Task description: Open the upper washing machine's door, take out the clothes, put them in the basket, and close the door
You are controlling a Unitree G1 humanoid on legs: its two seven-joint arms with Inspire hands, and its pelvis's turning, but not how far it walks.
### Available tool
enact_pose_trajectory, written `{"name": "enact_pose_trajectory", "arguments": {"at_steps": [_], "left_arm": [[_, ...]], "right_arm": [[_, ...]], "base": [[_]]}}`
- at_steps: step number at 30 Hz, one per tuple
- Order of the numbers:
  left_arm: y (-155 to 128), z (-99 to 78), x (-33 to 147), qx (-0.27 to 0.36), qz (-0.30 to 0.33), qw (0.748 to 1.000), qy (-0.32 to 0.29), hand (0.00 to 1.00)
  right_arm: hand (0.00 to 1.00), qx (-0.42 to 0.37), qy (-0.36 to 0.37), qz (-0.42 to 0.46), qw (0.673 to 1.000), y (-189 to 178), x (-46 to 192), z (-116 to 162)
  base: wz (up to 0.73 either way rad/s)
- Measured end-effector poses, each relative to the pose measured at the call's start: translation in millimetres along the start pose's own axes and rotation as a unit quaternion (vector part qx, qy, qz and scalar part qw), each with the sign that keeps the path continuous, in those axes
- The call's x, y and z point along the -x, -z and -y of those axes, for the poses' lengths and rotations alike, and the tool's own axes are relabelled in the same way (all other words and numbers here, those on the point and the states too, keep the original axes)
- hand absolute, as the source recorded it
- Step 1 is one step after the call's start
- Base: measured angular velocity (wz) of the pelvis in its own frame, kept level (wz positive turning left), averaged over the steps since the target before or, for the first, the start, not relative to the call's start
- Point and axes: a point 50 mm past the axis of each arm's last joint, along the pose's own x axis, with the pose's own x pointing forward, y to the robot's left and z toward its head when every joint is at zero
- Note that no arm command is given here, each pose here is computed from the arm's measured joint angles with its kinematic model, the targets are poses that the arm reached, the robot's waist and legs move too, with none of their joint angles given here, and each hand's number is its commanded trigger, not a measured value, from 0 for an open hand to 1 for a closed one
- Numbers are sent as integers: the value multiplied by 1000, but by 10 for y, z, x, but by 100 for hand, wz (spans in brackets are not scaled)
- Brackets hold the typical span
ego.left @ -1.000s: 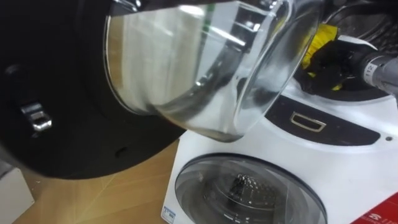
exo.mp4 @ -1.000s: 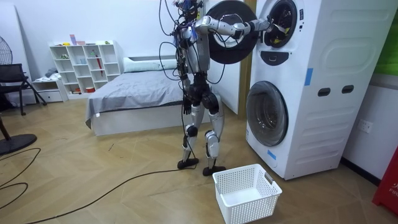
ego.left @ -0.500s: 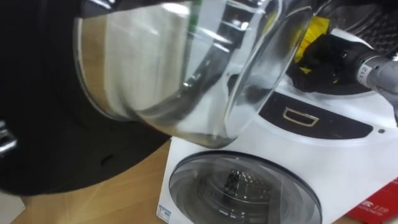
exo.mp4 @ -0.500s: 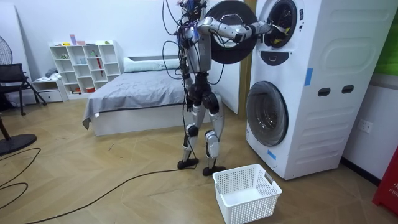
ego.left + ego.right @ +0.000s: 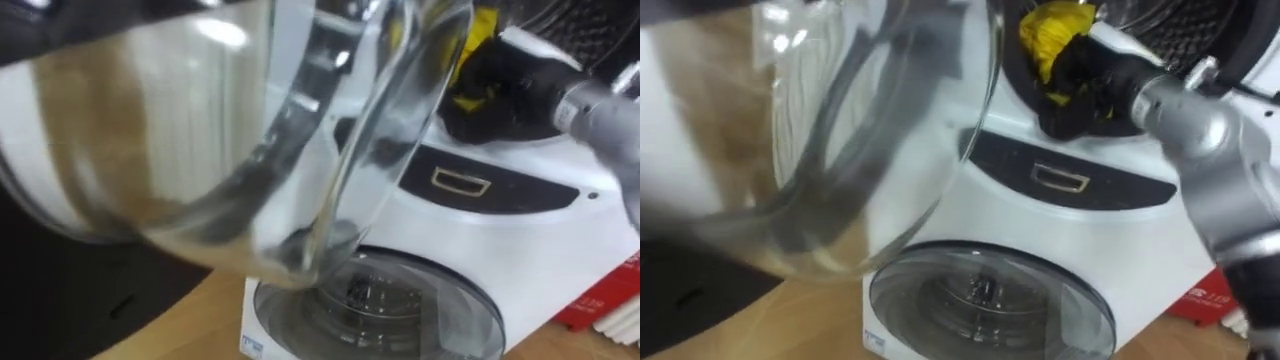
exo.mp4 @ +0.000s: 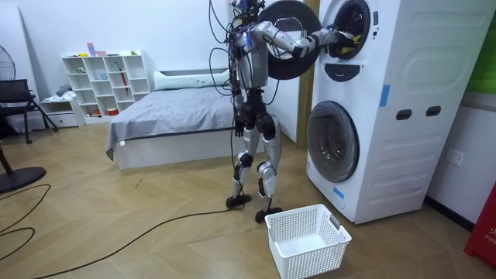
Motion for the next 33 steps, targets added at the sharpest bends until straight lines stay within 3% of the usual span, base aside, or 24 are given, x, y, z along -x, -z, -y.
{"name": "enact_pose_trajectory", "arguments": {"at_steps": [2,6,9,13,21,33], "left_arm": [[161,-18,12,-1,-23,1000,-13,0],[411,-47,40,1,-55,998,-19,0],[273,-22,22,6,-32,999,-17,0],[160,59,20,13,-7,1000,-9,0],[521,121,89,-5,-45,999,-18,0],[446,134,85,15,-10,1000,-8,0]], "right_arm": [[100,14,8,21,1000,-105,62,4],[100,10,37,168,985,-624,441,51],[100,-9,26,239,971,-805,649,-80],[100,-40,0,256,966,-801,740,-183],[100,-139,8,261,955,-621,1009,-248],[100,-155,39,257,953,-435,1157,-179]], "base": [[-71],[-44],[-22],[-3],[-4],[-5]]}}
